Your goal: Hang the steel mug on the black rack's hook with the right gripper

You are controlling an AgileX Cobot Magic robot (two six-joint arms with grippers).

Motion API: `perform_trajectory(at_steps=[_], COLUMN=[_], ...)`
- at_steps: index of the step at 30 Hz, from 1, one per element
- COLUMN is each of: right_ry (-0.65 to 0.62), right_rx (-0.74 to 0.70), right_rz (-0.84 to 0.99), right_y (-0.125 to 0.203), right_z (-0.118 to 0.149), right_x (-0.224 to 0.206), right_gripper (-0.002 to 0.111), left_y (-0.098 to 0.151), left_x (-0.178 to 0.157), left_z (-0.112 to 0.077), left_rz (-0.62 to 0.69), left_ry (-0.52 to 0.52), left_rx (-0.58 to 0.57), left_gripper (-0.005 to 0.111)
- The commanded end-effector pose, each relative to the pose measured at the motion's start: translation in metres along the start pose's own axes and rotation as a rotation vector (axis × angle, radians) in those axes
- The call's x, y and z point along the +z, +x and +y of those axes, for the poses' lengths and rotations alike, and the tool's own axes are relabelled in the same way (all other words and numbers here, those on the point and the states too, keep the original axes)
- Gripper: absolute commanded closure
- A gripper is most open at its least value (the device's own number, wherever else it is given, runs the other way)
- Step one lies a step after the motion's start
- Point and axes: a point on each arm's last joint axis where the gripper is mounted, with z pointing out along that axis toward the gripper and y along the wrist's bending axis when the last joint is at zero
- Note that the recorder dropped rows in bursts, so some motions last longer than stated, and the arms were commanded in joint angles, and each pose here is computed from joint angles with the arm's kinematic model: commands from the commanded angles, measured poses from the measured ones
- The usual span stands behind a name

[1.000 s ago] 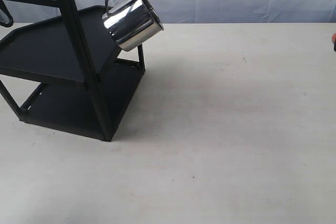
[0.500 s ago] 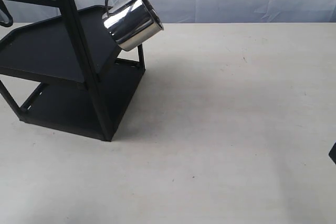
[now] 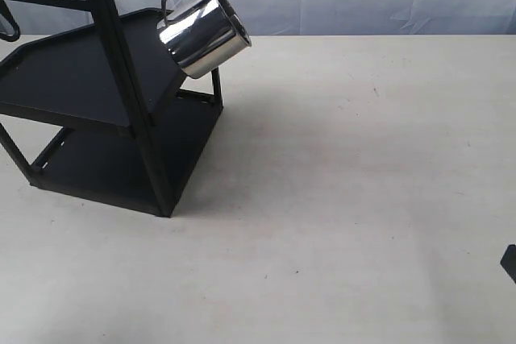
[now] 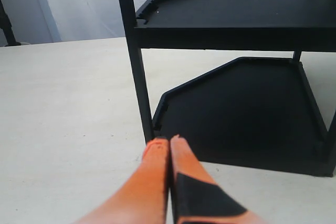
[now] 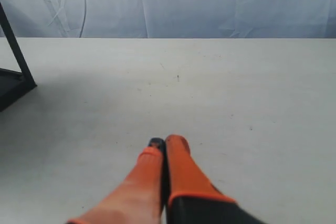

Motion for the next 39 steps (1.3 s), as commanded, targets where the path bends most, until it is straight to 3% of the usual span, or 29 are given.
perform_trajectory(at_steps=[1,39], right_ry=[-0.007,-0.034], right_rx=[-0.011,0.026], right_rz=[0.048,0.056], right_y=[0.006,0.013], right_z=[0.000,0.002], right_x=[-0.004,-0.016], right_gripper=[0.108,0.108], left_y=[-0.001,-0.001], left_x=[0.000,0.000], left_z=[0.000,0.000], left_rz=[-0.006,-0.006], left_ry=[0.003,0.003], left_rx=[-0.004,-0.004], left_gripper=[0.107,0.107])
